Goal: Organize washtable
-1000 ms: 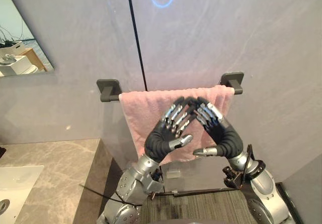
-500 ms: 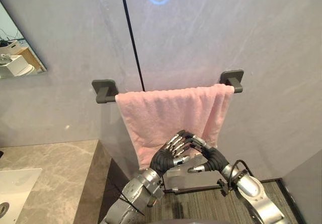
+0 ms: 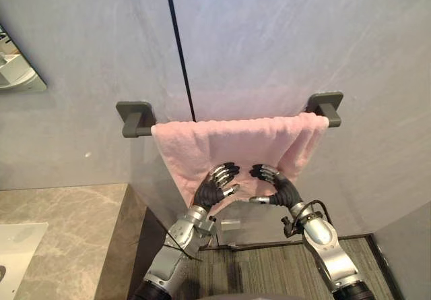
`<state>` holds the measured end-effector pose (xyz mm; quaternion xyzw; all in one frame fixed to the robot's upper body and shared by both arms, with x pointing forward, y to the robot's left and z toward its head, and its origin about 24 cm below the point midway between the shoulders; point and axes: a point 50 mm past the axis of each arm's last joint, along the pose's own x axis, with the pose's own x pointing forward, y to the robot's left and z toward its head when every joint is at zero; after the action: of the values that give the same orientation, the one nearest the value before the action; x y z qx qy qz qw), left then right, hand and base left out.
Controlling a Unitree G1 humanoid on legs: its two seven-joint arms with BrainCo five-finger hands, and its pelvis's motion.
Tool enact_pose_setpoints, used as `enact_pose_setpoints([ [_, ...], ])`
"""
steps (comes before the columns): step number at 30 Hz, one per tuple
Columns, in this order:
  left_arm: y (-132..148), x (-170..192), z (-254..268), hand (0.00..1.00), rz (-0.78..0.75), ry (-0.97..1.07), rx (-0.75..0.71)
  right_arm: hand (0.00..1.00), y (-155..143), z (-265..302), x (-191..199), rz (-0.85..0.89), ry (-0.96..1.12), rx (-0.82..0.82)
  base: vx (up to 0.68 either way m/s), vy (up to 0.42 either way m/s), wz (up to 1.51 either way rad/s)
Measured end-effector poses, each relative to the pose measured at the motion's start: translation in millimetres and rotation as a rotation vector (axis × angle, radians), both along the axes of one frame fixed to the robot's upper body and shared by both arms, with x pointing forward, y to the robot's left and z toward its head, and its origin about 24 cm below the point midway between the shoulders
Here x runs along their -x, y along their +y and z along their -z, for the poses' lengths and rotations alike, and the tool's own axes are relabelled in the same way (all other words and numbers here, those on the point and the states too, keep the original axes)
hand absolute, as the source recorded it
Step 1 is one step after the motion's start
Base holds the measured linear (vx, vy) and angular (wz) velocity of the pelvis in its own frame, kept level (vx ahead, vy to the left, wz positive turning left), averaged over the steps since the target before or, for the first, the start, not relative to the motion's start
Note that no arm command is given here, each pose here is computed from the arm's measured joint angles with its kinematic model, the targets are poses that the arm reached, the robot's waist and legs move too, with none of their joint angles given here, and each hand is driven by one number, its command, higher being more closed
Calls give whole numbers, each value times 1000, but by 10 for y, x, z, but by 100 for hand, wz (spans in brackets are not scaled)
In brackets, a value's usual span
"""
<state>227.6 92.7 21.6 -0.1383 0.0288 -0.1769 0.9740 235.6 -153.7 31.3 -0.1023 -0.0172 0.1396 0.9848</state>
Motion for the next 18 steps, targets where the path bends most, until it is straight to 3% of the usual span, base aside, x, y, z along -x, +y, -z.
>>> enact_pose_setpoints([
  [12,524,24,80,0,-303,29,-10,0,-699,46,192,465,-12,-114,-46,-14,0],
  [18,687,101,127,0,-413,44,6,0,-814,94,307,567,-3,-158,0,0,0],
])
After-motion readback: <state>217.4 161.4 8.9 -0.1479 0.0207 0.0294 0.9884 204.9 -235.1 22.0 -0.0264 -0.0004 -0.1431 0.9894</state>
